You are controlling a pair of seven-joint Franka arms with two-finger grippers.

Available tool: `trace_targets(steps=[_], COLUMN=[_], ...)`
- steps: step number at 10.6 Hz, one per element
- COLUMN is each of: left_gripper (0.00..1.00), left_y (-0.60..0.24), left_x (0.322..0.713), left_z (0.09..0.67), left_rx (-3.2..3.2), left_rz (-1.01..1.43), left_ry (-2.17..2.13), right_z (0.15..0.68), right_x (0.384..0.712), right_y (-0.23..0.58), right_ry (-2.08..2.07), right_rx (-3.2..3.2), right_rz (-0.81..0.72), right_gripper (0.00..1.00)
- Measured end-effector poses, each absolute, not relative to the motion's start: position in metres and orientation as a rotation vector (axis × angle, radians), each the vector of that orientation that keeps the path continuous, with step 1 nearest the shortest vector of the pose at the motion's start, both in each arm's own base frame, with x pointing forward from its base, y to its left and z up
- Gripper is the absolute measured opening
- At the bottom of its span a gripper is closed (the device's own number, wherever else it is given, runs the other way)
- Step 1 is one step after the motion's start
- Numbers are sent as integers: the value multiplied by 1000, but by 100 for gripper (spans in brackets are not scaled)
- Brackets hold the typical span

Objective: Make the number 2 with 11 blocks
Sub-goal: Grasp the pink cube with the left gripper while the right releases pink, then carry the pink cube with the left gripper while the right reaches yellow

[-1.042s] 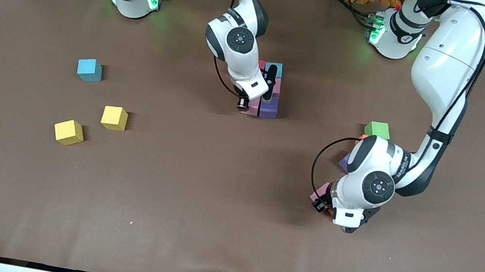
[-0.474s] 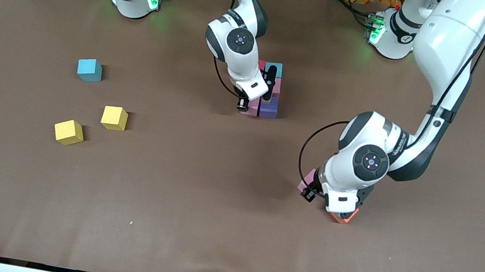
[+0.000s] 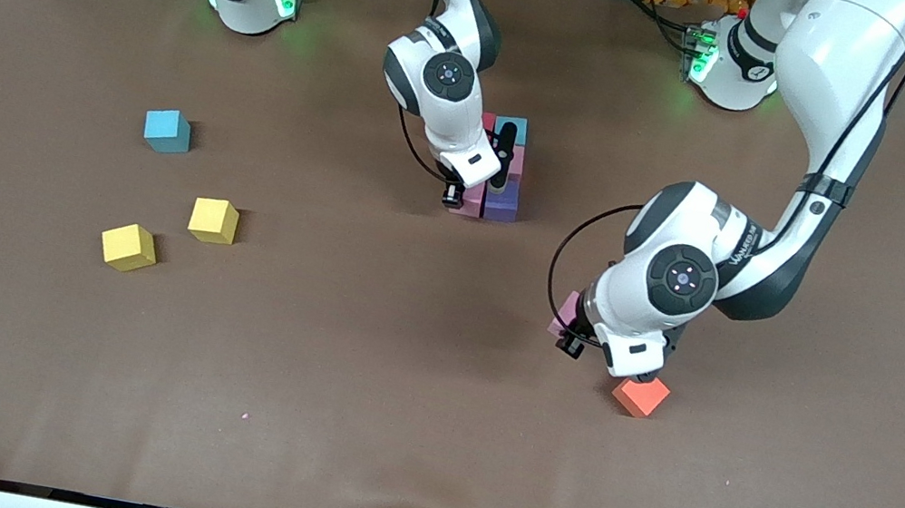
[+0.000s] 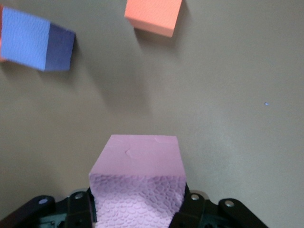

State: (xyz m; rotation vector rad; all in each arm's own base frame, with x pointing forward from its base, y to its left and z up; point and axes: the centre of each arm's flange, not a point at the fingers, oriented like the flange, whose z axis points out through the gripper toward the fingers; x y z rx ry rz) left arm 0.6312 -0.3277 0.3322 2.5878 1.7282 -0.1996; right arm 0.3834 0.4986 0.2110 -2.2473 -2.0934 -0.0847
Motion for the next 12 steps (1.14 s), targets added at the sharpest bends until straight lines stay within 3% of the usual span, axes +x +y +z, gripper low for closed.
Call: trace_targets(steps=[3,7,12], left_gripper=[59,59,59], left_y=[-336,-345,-362], left_x=[626,620,609], left_z=[335,350,366], left_rx=[2501,2418,2295], left_rz=[-217,-216,-229], left_ry=[1864,1957,2081], right_z=[212,212,230], right_x=[384,384,396], right_y=[499,500,489], right_ry=[-2091,-2089,-2057], right_rx=[-2248,-2249,-2268], right_rz=[-91,-93,-19], right_gripper=[56,99,100])
